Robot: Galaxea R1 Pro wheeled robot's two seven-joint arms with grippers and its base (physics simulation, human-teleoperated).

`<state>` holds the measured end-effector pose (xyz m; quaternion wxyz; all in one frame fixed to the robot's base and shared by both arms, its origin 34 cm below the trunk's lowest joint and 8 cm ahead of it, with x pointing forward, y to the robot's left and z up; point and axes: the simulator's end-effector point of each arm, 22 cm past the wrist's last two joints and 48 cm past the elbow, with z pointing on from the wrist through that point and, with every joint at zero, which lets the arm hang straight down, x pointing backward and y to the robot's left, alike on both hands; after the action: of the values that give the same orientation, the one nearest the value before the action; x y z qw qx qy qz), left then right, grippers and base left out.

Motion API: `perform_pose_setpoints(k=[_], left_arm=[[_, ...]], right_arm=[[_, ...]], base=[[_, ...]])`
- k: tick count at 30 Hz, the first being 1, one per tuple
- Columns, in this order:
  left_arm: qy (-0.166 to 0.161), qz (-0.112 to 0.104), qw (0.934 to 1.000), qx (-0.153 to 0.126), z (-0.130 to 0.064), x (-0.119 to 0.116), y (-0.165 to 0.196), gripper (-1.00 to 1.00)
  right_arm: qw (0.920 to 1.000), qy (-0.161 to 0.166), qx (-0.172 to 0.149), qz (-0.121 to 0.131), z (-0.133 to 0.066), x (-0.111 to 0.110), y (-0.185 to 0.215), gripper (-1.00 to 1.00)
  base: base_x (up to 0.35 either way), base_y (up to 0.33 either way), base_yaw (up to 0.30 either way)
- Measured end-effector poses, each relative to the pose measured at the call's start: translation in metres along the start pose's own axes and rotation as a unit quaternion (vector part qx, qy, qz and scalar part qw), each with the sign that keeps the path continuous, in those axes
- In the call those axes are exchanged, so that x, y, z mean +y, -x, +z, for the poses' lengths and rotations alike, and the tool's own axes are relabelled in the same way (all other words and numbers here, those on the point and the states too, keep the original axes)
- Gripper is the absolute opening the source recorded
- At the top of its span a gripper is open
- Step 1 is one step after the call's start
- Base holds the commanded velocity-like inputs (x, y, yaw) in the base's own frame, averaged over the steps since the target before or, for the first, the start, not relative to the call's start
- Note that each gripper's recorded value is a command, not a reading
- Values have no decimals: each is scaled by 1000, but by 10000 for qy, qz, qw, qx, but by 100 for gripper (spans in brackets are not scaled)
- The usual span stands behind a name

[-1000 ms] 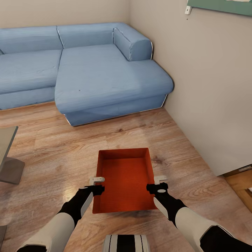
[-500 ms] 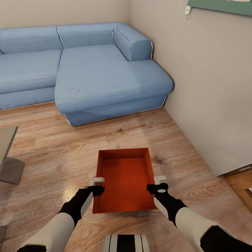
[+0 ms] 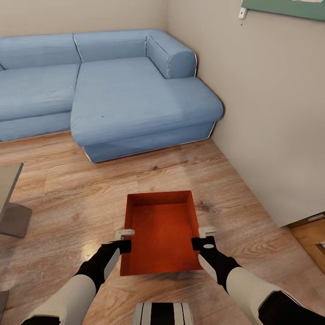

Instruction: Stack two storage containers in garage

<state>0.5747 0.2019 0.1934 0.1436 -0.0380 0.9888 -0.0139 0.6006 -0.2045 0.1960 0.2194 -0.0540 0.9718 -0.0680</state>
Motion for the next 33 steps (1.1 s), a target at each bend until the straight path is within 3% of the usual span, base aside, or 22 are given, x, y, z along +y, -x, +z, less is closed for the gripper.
perform_pose_setpoints(k=[11,33], left_arm=[[-3,15,10000,-40,-1,-1,4,-100],[-11,34,10000,-15,-43,-4,26,-100]], right_arm=[[10000,-12,0,-9,0,-1,0,-100],[10000,-16,21,42,-38,-9,27,-100]], base=[[0,0,0],[0,0,0]])
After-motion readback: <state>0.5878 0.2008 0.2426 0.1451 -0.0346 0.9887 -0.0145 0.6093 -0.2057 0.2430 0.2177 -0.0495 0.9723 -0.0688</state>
